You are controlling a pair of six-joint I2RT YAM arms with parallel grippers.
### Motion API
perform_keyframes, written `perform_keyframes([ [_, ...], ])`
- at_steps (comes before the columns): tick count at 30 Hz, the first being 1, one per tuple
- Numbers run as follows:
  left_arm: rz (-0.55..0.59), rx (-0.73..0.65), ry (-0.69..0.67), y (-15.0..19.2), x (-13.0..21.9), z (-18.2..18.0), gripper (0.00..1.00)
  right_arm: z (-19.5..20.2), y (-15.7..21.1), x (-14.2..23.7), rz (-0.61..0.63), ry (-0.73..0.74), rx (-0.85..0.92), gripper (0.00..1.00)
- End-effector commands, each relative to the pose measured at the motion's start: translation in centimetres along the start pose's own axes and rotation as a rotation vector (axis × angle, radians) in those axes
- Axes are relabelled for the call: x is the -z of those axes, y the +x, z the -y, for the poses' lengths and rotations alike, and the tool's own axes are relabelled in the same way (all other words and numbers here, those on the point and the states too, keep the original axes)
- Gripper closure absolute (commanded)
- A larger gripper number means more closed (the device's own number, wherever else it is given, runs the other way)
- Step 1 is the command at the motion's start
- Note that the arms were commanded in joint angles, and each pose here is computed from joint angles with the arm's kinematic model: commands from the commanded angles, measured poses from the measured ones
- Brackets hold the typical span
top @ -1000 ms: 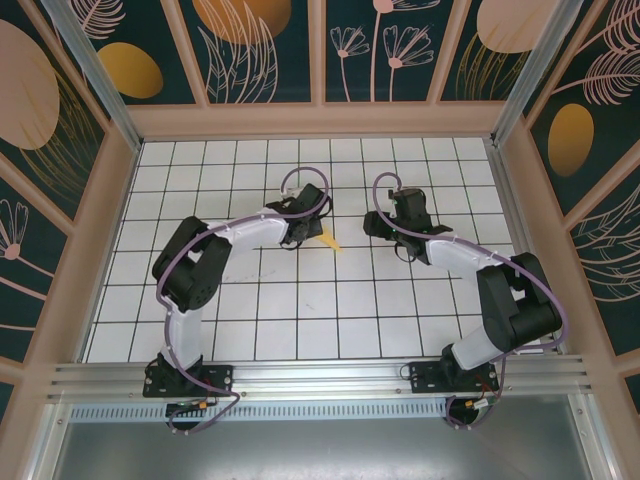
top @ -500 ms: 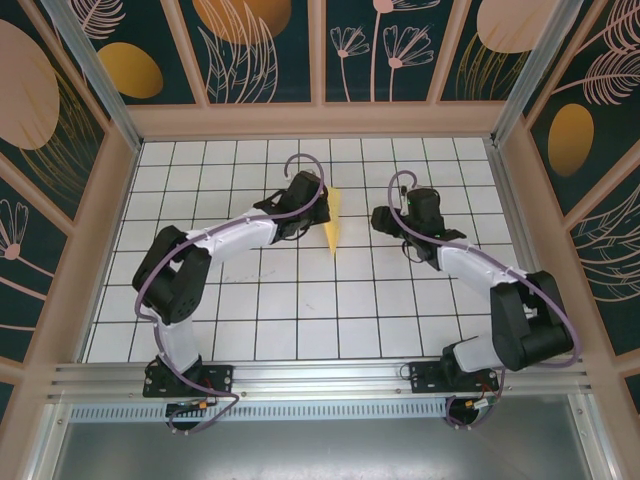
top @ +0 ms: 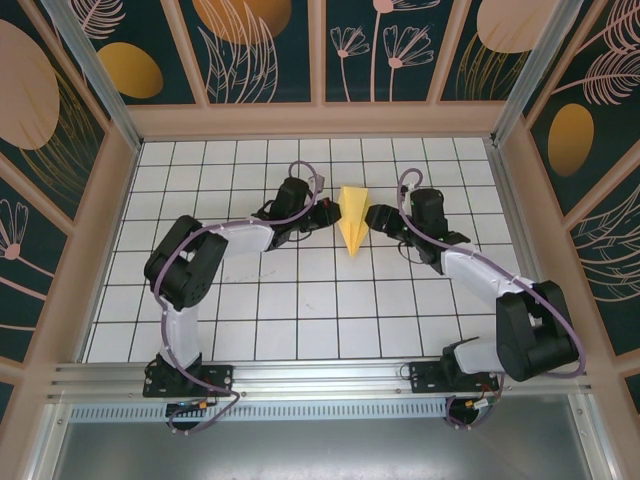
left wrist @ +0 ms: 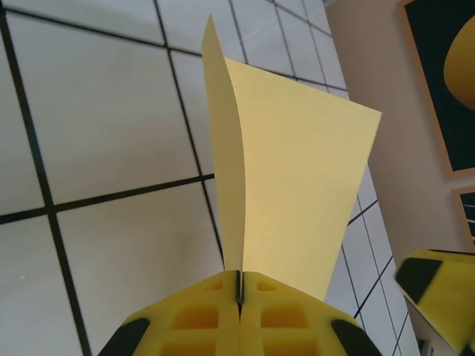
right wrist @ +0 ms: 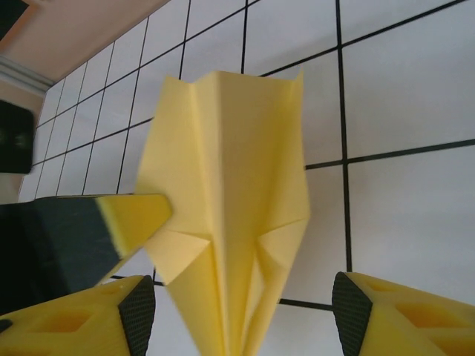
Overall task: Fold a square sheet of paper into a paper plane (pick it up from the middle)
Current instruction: Turn over the paper plane at the top-center of the table, then move the paper plane to the top-center of the table.
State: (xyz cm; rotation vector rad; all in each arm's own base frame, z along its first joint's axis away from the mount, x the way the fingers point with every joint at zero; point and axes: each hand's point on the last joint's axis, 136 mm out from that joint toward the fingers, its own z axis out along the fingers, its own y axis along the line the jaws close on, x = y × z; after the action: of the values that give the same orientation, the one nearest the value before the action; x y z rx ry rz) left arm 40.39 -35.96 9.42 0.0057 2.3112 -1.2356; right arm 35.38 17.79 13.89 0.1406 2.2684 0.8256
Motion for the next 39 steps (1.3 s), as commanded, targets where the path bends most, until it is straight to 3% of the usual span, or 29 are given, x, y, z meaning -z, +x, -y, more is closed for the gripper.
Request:
perform_keyframes([
  [1,-0.018,0.045,0.08,0.4,-0.4,-0.1,1.0,-0.8,1.4,-1.0,-0.036,-0.026,-0.028,0.36],
  [13,-0.047,0.143,-0.037,2.0,-0.5,-5.5,1.0,-1.5,4.7,-5.2,-0.146,-0.004,-0.056,0.43],
  [18,-0.055,0.161,-0.061,2.5,-0.5,-6.4,1.0,-2.5,5.8,-6.5,-0.201,-0.035,-0.046,0.54],
  [39,-0.077,0.186,-0.132,3.3,-0.5,-8.4,1.0,-1.1,7.3,-8.3,-0.261,0.057,-0.033,0.44],
])
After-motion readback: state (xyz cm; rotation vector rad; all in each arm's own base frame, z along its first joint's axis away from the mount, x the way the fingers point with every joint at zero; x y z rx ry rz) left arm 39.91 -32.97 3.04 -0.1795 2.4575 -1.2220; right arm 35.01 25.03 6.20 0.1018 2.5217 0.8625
